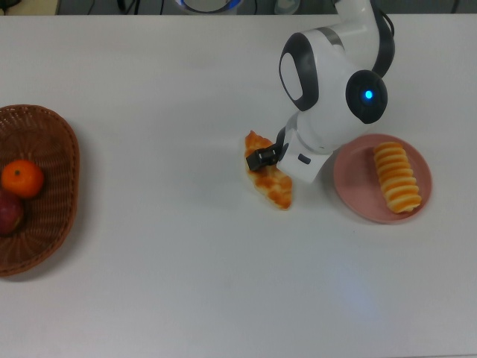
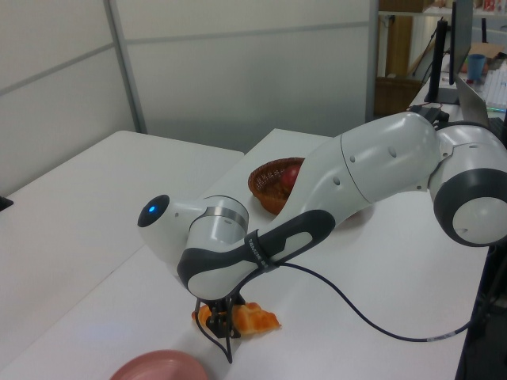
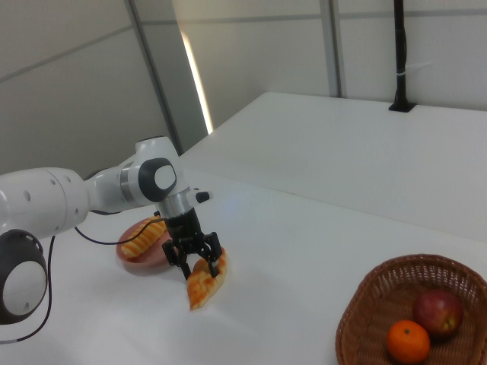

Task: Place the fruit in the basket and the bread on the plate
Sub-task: 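Grasp the braided loaf and place it on the pink plate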

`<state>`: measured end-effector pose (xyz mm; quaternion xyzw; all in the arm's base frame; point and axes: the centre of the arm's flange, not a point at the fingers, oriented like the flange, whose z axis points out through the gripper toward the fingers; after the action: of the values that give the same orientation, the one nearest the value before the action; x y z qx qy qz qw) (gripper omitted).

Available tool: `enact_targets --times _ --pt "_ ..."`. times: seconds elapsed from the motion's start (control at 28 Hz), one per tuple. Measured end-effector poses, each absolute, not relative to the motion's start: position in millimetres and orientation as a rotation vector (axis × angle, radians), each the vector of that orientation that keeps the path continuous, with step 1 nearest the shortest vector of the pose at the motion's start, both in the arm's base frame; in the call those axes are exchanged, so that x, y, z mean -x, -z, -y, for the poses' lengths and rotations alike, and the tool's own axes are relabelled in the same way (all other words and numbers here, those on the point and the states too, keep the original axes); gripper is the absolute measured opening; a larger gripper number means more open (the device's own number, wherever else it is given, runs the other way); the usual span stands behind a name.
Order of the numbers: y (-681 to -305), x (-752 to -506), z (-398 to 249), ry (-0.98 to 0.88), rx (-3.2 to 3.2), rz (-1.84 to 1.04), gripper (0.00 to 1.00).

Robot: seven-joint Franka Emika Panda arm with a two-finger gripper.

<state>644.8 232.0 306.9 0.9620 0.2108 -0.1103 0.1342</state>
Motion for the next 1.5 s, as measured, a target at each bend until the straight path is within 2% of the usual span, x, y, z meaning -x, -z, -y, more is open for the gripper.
enact_targets --times 0.04,0.14,0.18,0.32,0.57,0.61,0.82,1.04,1.25,1.39,1.5 --pt "-308 -645 -231 0.316 -2.789 -0.606 0.75" --pt "-311 -646 -230 0.310 -2.792 -0.599 0.67" --pt "-312 -647 -230 0.308 -2.796 -0.595 0.60" --pt "-320 -649 -228 0.299 -2.837 -0.566 0.45" --pt "-357 -649 -237 0.223 -2.887 -0.565 0.22" --pt "-364 -647 -243 0.208 -2.893 -0.578 0.16" --pt "-389 -631 -280 0.154 -2.914 -0.637 0.16" --pt "-397 -619 -306 0.124 -2.924 -0.693 0.16" --pt "-403 -618 -333 -0.018 -2.975 -0.672 0.15" --pt "-402 -620 -353 -0.156 -3.012 -0.648 0.10" --pt "-393 -621 -362 -0.194 -3.013 -0.651 0.14"
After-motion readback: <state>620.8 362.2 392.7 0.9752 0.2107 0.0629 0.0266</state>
